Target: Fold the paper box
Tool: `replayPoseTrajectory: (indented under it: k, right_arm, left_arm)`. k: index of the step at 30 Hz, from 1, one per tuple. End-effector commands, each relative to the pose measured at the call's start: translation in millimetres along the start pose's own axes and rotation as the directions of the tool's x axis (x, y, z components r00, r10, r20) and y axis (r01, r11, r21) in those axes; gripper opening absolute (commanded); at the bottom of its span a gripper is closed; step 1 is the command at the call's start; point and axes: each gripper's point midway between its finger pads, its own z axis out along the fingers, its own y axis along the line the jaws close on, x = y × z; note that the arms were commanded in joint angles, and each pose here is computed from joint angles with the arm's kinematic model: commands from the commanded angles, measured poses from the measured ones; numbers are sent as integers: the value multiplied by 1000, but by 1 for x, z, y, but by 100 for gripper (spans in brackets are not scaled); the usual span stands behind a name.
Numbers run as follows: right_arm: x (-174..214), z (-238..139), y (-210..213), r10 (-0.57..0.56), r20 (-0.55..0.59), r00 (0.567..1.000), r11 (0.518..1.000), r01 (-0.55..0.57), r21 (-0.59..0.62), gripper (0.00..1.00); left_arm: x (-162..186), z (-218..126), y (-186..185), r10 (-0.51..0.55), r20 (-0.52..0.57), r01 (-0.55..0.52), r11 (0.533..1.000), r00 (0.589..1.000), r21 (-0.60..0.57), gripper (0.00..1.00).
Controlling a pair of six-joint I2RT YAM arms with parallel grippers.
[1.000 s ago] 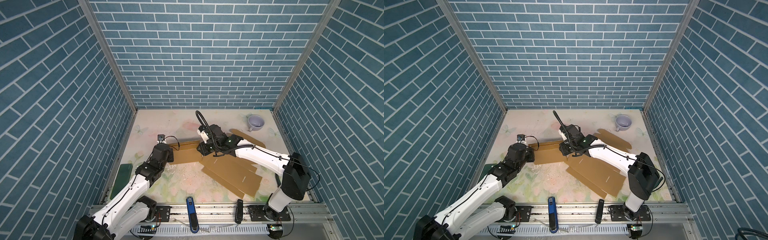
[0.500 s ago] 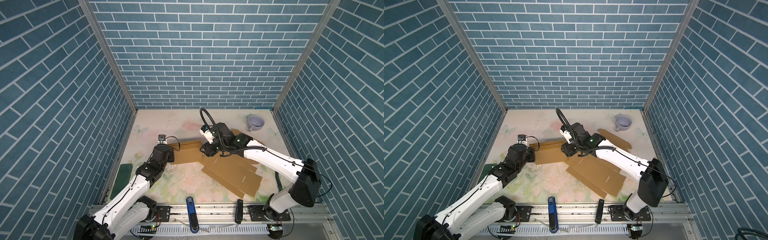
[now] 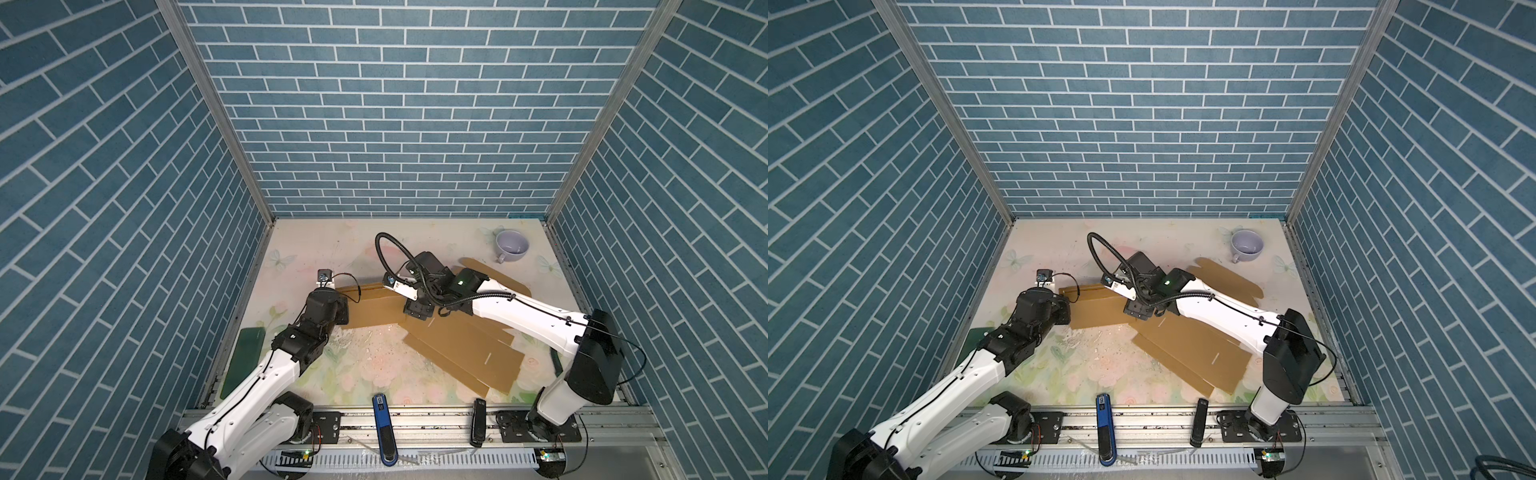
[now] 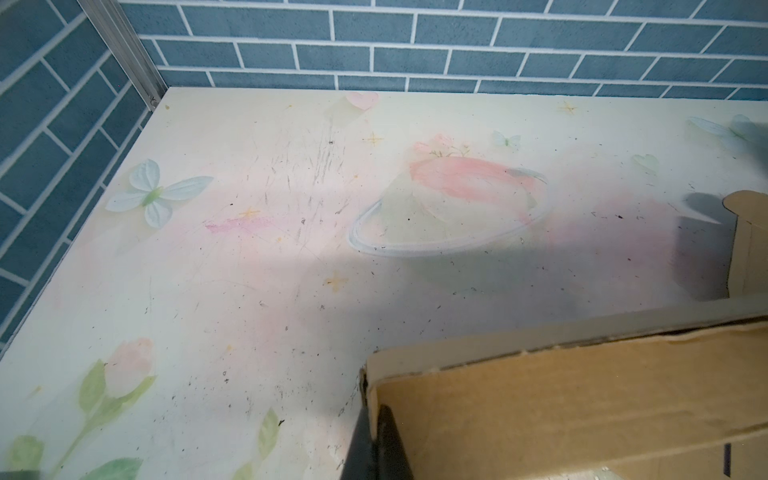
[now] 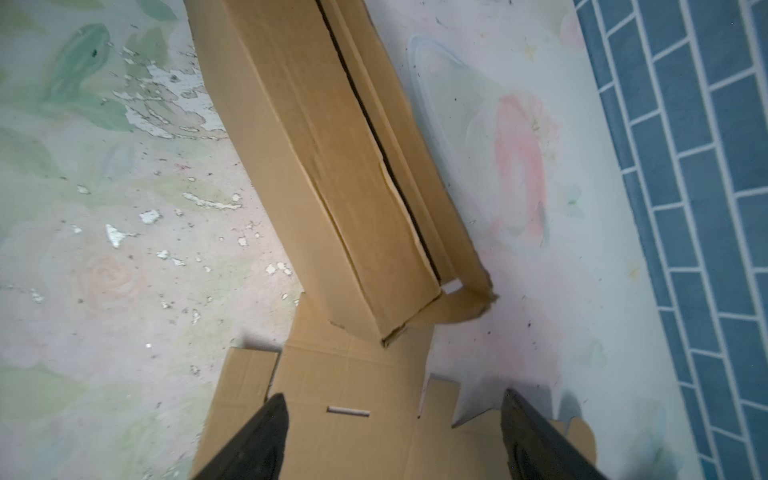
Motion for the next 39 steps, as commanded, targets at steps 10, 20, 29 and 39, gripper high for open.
replayPoseTrajectory:
  k: [10,20,29,39]
  right_arm:
    - [-48,17,-24,-232,51,971,965,223,140,80]
    - [-58,29,-14,-253,74,965,965,247,87,77]
    - [-58,40,2,-241,86,967,970,240,29,69]
    - [-53,48,12,-225,78,971,974,225,7,56]
  left_arm:
    - [43,3,-1,61,-144,-58,998,988,23,0]
    - [45,4,-1,57,-147,-54,998,988,23,0]
    - [43,4,-1,56,-142,-54,998,988,24,0]
    - [44,4,-1,55,-143,-52,998,988,24,0]
